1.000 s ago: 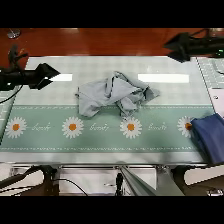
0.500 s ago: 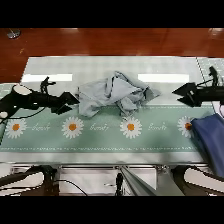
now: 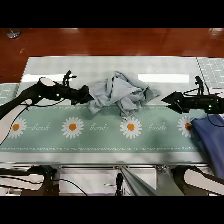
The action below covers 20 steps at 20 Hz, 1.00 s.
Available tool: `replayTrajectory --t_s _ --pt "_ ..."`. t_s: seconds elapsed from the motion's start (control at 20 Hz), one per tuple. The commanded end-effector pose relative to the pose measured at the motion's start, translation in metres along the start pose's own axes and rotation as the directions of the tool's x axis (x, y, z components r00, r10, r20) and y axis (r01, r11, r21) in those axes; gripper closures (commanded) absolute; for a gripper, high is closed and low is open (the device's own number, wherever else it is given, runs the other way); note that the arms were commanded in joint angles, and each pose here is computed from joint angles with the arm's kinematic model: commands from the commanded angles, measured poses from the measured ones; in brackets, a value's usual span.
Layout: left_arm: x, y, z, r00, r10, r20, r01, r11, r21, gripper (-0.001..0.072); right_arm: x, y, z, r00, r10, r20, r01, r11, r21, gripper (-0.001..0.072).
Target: Fold the shirts.
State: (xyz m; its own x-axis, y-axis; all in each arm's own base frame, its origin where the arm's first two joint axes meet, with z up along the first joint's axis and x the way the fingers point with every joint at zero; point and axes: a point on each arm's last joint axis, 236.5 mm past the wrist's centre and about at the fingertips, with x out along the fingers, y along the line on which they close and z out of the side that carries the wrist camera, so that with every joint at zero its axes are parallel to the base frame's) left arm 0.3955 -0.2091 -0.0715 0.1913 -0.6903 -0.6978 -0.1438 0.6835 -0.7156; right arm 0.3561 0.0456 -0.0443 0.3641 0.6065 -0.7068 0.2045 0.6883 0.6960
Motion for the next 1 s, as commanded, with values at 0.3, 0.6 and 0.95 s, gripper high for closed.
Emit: replayTrajectory --t_s 0.3,0.6,0.95 --pt "-0.01 -0.042 0.006 0.996 -0.07 -0.051 0.076 0.99 0.116 0.067 0.075 0.038 0.034 0.996 0.003 -0.095 -0.007 0.999 -0.044 0.0079" --pt "-0.012 -0.043 0.004 0.995 -0.074 -0.062 0.081 0.99 0.114 0.067 0.112 0.056 0.028 0.986 -0.004 -0.168 -0.013 0.995 -0.103 0.0637" --pt "-0.169 -0.167 0.096 0.898 -0.383 0.217 0.315 0.903 0.293 0.0671 -0.036 0.151 0.143 0.995 0.033 0.095 -0.001 0.95 -0.313 0.0692"
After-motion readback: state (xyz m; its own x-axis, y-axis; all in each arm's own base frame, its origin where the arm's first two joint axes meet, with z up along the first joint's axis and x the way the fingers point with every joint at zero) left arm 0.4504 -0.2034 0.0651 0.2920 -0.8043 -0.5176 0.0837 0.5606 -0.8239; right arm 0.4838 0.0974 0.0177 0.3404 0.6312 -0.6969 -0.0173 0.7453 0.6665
